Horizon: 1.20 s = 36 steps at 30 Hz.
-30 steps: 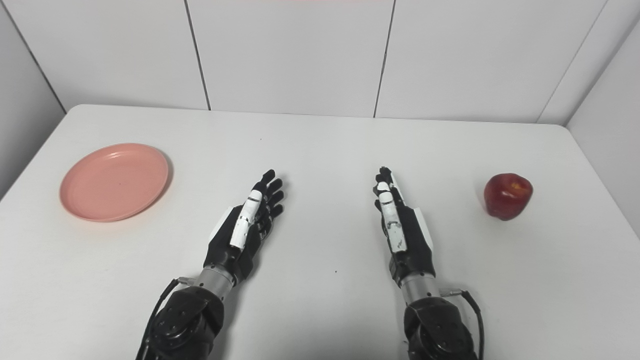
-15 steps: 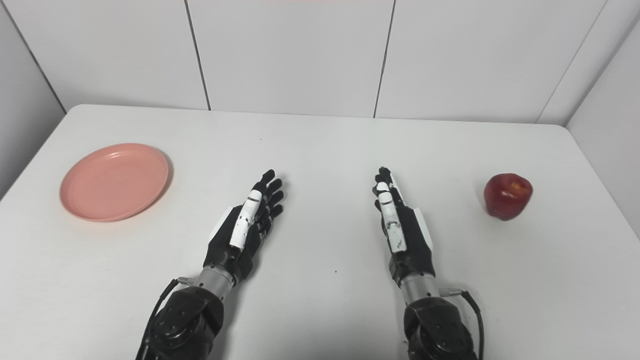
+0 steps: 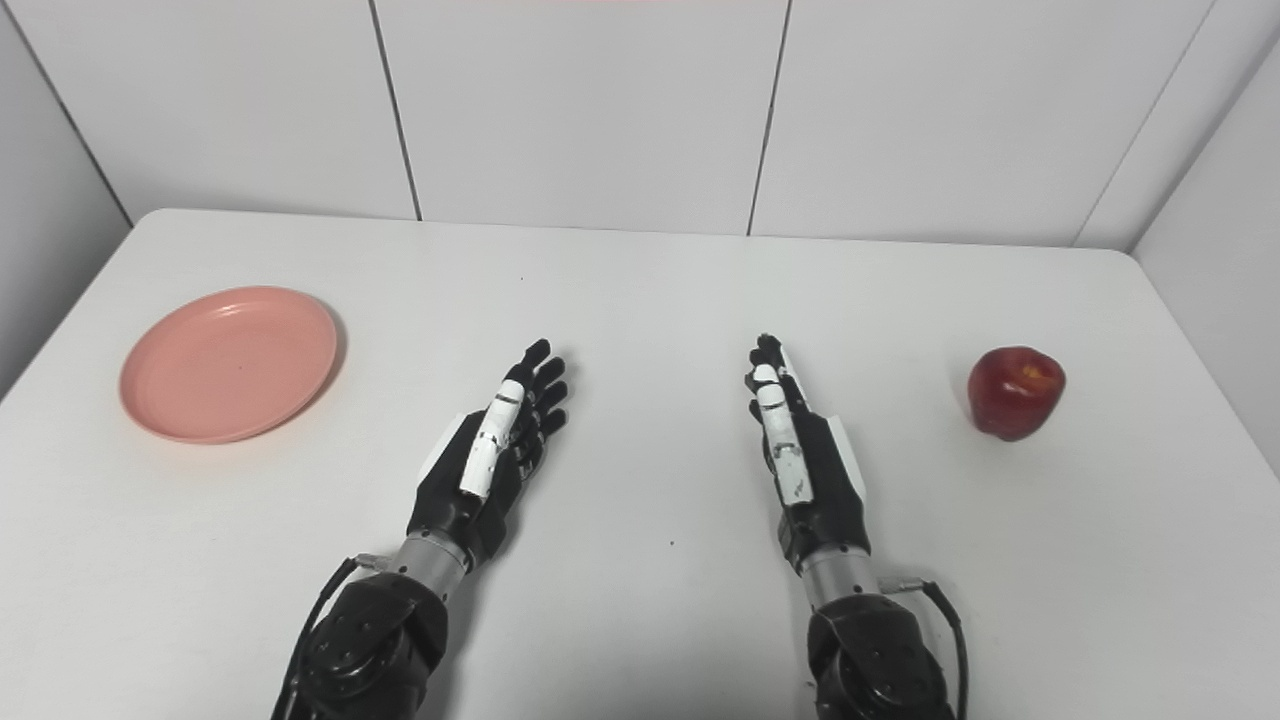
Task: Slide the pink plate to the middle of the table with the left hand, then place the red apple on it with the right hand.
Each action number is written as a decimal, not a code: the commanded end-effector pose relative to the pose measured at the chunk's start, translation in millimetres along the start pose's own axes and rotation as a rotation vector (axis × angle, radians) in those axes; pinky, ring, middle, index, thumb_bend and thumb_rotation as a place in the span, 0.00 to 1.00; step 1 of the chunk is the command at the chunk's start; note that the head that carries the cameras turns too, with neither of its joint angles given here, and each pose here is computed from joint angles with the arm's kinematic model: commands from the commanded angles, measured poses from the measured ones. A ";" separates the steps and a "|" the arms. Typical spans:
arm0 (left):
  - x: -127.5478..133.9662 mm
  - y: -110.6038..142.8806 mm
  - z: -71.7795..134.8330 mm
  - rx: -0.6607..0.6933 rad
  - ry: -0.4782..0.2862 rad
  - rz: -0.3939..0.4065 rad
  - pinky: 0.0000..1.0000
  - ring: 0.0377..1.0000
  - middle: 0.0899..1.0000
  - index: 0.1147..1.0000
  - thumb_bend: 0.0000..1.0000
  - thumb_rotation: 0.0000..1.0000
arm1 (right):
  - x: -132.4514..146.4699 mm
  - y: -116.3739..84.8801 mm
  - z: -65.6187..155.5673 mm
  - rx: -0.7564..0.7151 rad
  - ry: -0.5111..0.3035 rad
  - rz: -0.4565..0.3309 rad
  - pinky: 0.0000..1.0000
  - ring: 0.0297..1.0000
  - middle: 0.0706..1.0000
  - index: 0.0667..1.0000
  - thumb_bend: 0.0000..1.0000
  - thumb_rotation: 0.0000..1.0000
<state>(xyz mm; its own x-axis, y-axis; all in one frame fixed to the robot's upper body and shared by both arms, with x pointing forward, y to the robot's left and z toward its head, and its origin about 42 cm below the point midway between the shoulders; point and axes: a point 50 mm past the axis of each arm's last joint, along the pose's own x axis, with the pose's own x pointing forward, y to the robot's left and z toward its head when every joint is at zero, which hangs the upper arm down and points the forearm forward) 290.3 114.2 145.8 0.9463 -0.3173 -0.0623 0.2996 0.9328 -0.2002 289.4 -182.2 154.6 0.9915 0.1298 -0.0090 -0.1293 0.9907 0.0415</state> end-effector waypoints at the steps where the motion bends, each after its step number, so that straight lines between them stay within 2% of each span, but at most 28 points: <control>1: 2.5 -6.4 12.8 0.007 -0.077 -0.027 1.00 1.00 1.00 1.00 0.39 1.00 | 3.8 1.7 11.6 -0.002 -0.059 0.006 1.00 0.97 0.97 0.97 0.23 1.00; 8: 4.3 -9.6 7.6 0.011 -0.079 -0.030 1.00 1.00 1.00 1.00 0.40 1.00 | 2.4 -2.4 7.5 -0.019 -0.058 0.007 1.00 0.97 0.97 0.98 0.24 1.00; 17: 11.7 -25.6 -6.1 0.011 -0.056 -0.061 0.99 0.97 0.99 0.99 0.43 1.00 | -2.1 -20.6 1.6 -0.007 -0.063 0.038 1.00 0.99 1.00 0.99 0.22 1.00; 22: 16.0 -35.2 -10.6 0.027 -0.053 -0.062 0.95 0.95 0.96 0.95 0.38 1.00 | -3.7 -29.0 0.7 -0.008 -0.075 0.051 1.00 1.00 1.00 1.00 0.19 1.00; 36: 17.6 -34.5 -10.9 0.034 -0.050 -0.045 0.94 0.94 0.95 0.95 0.34 1.00 | -3.0 -26.1 0.9 0.005 -0.080 0.058 1.00 1.00 1.00 1.00 0.18 1.00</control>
<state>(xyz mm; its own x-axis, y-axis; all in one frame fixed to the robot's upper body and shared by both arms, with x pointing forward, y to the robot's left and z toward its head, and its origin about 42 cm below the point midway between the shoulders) 291.0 88.3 129.9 0.9490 -0.3118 -0.0456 0.3019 0.9411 -0.1526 285.7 -211.6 141.4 0.9838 0.1776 -0.0229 -0.1765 0.9834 0.0432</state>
